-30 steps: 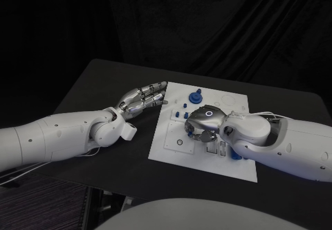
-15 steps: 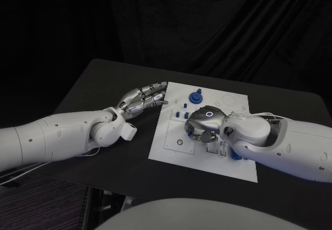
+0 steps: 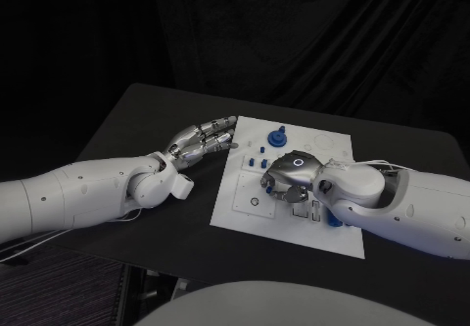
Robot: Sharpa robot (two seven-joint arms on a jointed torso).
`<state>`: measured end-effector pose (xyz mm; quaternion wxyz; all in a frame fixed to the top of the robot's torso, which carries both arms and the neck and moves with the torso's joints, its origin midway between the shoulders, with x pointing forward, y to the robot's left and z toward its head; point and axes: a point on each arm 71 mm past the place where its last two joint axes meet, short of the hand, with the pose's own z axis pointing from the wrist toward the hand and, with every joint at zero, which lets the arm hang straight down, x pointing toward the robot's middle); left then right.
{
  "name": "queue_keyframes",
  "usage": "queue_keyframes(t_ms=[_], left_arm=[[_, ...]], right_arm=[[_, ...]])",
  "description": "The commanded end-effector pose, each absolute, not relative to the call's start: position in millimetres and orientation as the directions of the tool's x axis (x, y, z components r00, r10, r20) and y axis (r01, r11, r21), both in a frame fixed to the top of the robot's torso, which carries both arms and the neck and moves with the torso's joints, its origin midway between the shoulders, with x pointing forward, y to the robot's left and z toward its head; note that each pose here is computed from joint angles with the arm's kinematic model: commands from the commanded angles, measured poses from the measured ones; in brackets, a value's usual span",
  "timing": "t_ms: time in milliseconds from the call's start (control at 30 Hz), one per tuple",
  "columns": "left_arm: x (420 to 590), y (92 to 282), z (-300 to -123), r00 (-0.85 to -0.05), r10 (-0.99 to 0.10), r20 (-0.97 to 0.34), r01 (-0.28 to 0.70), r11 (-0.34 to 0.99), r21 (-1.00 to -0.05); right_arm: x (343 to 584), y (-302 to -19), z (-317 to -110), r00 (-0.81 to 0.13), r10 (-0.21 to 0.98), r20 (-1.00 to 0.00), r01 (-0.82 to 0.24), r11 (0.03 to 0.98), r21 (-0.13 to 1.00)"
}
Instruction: Assemble the parts on the task board
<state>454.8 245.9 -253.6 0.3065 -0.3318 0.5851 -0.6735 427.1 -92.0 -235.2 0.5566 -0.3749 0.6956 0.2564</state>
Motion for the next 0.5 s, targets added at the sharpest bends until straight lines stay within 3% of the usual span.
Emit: queue_keyframes(t_ms=[33,333,500], left_arm=[[454.0,244.0,-253.5,-0.602,-0.793,0.096,0.026,-0.14,-0.99],[453.8,245.2,-253.6,-0.6,-0.794,0.095,0.026,-0.138,-0.99],[453.0,246.9,-253.3,-0.597,-0.797,0.094,0.028,-0.138,-0.99]], right_arm=[[427.0,-94.4,-236.9,-0.127,-0.231,-0.965,-0.793,0.608,-0.041],[424.3,-101.8,-230.8,-0.111,-0.177,-0.978,-0.788,0.616,-0.022],[425.3,-113.3,-213.2,-0.065,-0.125,-0.99,-0.778,0.627,-0.028]])
